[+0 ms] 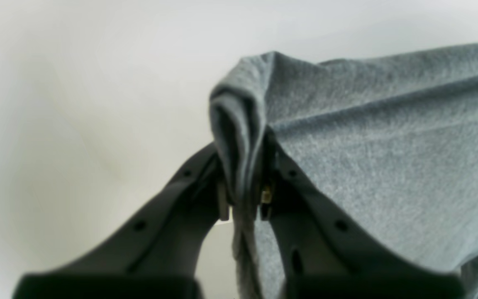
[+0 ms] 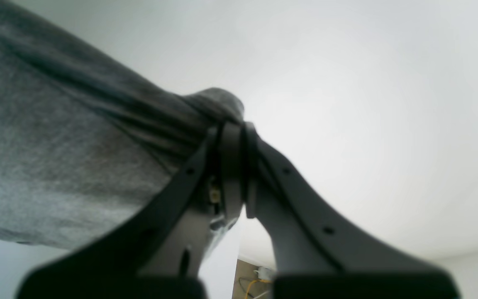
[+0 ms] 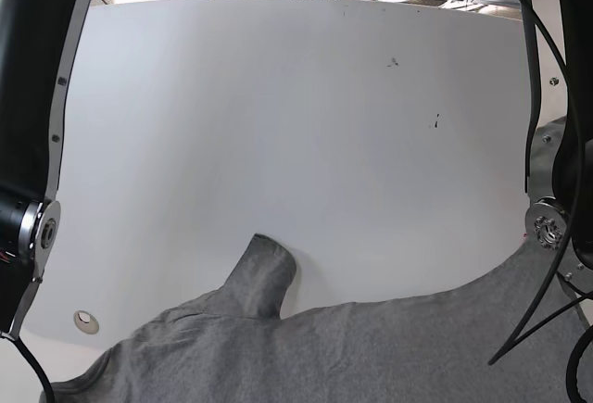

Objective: Fold the T-shirt properly
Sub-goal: 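Hold the shirt up with both grippers, letting it hang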

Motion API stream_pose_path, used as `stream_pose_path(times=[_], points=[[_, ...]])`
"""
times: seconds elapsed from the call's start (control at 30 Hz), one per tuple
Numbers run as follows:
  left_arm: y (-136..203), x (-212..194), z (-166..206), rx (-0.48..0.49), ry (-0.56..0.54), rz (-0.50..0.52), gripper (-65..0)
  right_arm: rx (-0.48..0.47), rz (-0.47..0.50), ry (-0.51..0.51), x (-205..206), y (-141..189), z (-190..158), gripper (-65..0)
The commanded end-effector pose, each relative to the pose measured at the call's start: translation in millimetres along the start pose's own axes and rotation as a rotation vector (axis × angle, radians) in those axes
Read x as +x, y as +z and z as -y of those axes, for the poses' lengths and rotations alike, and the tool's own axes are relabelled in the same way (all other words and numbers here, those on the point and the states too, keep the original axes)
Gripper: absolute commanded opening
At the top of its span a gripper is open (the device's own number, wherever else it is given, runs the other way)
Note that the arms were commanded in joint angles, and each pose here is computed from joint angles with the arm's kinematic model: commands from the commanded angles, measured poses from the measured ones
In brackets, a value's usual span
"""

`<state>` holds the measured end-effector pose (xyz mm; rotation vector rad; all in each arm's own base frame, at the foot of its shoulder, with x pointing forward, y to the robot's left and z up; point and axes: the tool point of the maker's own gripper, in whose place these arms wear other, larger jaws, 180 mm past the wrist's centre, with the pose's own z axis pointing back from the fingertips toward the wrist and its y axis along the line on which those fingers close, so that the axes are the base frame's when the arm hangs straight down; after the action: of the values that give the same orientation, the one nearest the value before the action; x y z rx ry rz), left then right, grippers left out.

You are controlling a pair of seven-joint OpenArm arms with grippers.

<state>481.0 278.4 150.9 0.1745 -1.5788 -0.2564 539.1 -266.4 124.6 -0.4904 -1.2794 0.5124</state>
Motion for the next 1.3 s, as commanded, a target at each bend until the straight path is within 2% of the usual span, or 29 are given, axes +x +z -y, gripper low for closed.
stream_pose_path(times=[0.0, 0.53, 0.67, 0.8, 0.97, 1.27], points=[[16.5, 25.1, -19.3, 0.064, -0.014, 0.068, -65.0, -0.071, 0.009, -0.005, 6.7, 14.8, 26.3, -65.0], [15.3, 18.4, -17.6, 0.061, -0.019, 0.05, -65.0, -0.07, 0.006, -0.005, 6.6, 14.9, 25.6, -65.0], [13.6, -2.1, -12.4, 0.055, -0.023, 0.0, -65.0, -0.097, -0.014, -0.015, -1.9, 22.6, 34.7, -65.0], [15.1, -25.7, 0.8, 0.026, -0.034, -0.033, -65.0, -0.124, -0.064, -0.028, -35.1, 27.6, 30.4, -65.0], [23.0, -67.7, 21.8, -0.003, -0.061, -0.101, -65.0, -0.152, -0.153, 0.005, -79.0, 36.8, 6.3, -65.0], [52.6, -147.0, 61.3, -0.032, -0.154, -0.204, -65.0, -0.156, -0.287, 0.058, -176.4, 62.5, -55.8, -65.0]])
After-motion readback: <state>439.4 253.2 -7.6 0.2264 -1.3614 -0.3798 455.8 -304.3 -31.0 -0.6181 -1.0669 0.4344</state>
